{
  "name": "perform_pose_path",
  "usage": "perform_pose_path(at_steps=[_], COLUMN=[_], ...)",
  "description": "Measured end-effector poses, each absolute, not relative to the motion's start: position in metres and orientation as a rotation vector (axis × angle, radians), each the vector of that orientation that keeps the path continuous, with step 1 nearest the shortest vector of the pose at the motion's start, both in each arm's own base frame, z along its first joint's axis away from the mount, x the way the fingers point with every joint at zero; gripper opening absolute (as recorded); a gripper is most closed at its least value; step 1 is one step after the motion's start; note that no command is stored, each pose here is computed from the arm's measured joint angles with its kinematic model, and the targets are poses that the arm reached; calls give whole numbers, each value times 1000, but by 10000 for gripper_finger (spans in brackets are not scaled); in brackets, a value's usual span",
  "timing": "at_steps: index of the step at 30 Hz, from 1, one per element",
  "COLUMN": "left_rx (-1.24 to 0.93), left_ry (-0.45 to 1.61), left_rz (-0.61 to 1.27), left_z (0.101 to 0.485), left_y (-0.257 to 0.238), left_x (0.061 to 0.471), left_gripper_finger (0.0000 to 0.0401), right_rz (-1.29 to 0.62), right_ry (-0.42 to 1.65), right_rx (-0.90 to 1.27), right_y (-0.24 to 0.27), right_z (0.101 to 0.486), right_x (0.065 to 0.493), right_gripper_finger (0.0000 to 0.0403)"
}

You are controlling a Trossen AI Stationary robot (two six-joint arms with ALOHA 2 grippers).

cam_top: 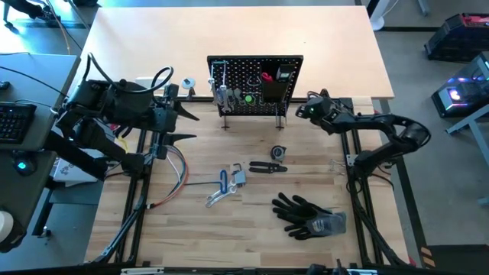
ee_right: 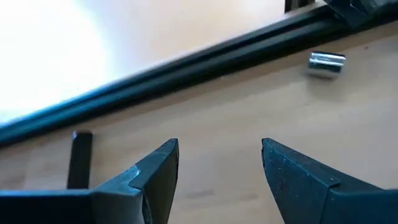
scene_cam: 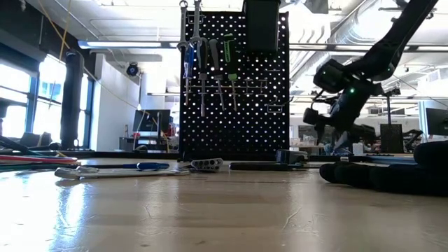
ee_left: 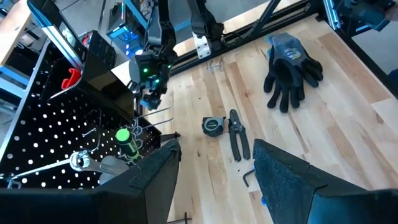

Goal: Hang tools onto peg board
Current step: Put the socket into the black bin on the peg board

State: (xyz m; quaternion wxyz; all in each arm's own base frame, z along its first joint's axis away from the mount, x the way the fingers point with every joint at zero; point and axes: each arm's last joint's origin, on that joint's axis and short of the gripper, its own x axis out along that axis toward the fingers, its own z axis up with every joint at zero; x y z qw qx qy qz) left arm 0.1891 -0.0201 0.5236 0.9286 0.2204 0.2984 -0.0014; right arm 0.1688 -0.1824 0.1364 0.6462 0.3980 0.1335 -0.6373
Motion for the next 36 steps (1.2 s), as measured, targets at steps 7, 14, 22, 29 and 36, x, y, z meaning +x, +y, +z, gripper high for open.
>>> perform_pose_path(at_steps=[7, 14, 22, 29, 36], left_rx=[444, 433, 429, 430, 438], left_ry=[618, 622, 638, 641, 639], left_rz=[-2, 1, 1, 2, 1], left_z=[523, 523, 521, 521, 521], left_y=[-20, -20, -20, -20, -20], left_x=[189, 189, 188, 188, 189], left_gripper_finger=[197, 197, 197, 197, 197], right_rz=[-1398, -1505, -1561, -1625, -1614], right_ry=[237, 350, 423, 534, 548], right_rx=[840, 769, 730, 822, 791], right_y=[-201, -229, -250, -255, -256], right_z=[146, 157, 151, 133, 134], right_x=[186, 196, 187, 166, 166], right_gripper_finger=[222, 222, 222, 222, 222])
